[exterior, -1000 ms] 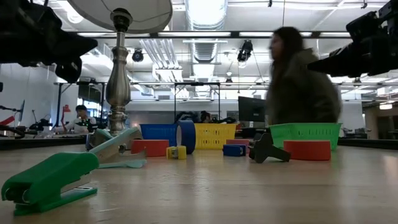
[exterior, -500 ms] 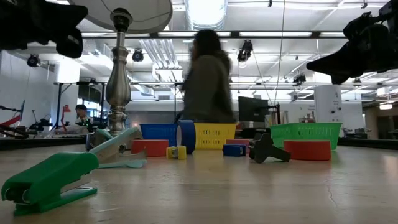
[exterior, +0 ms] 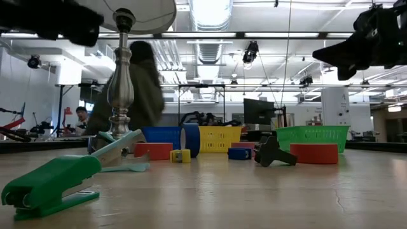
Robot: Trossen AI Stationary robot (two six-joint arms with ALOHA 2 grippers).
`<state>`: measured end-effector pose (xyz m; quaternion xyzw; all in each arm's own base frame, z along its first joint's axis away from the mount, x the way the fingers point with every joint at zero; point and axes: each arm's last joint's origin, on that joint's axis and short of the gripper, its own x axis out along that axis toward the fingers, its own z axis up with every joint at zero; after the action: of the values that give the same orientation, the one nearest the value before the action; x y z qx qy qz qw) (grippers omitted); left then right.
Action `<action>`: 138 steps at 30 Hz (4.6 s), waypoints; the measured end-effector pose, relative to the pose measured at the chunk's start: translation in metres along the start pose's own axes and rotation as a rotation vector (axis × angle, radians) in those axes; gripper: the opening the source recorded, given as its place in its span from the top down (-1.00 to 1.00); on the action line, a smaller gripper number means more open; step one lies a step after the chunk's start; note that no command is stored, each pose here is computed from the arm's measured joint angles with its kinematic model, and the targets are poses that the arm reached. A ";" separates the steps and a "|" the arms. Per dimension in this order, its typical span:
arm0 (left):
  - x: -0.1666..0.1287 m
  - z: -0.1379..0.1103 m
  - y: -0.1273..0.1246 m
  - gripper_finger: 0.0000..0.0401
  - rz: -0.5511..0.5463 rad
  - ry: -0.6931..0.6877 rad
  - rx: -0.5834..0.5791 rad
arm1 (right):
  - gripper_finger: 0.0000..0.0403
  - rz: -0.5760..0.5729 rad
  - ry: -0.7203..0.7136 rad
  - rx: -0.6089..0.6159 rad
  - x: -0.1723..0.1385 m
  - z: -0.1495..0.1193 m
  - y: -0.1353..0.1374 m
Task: Pick and place Stapler, Stapler remover, tape
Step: Put the yellow stapler into the blue bin
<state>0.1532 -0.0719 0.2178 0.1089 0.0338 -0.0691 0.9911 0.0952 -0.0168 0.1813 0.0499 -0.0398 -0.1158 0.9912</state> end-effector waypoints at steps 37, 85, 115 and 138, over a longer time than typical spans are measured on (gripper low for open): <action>0.153 0.006 -0.038 0.14 0.254 0.410 -0.119 | 0.96 0.021 0.003 -0.053 0.027 0.000 0.003; 0.185 -0.042 -0.033 0.15 0.604 0.484 -0.764 | 0.96 0.082 0.393 -0.207 0.099 0.025 0.014; 0.187 -0.066 -0.029 0.15 0.704 0.541 -0.836 | 0.96 0.082 0.415 -0.200 0.099 0.022 0.014; 0.187 -0.067 -0.029 0.15 0.707 0.545 -0.853 | 0.96 0.147 0.444 -0.254 0.098 0.019 0.015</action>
<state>0.3299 -0.1094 0.1314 -0.2786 0.2721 0.3135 0.8661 0.1917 -0.0269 0.2084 -0.0537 0.1902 -0.0339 0.9797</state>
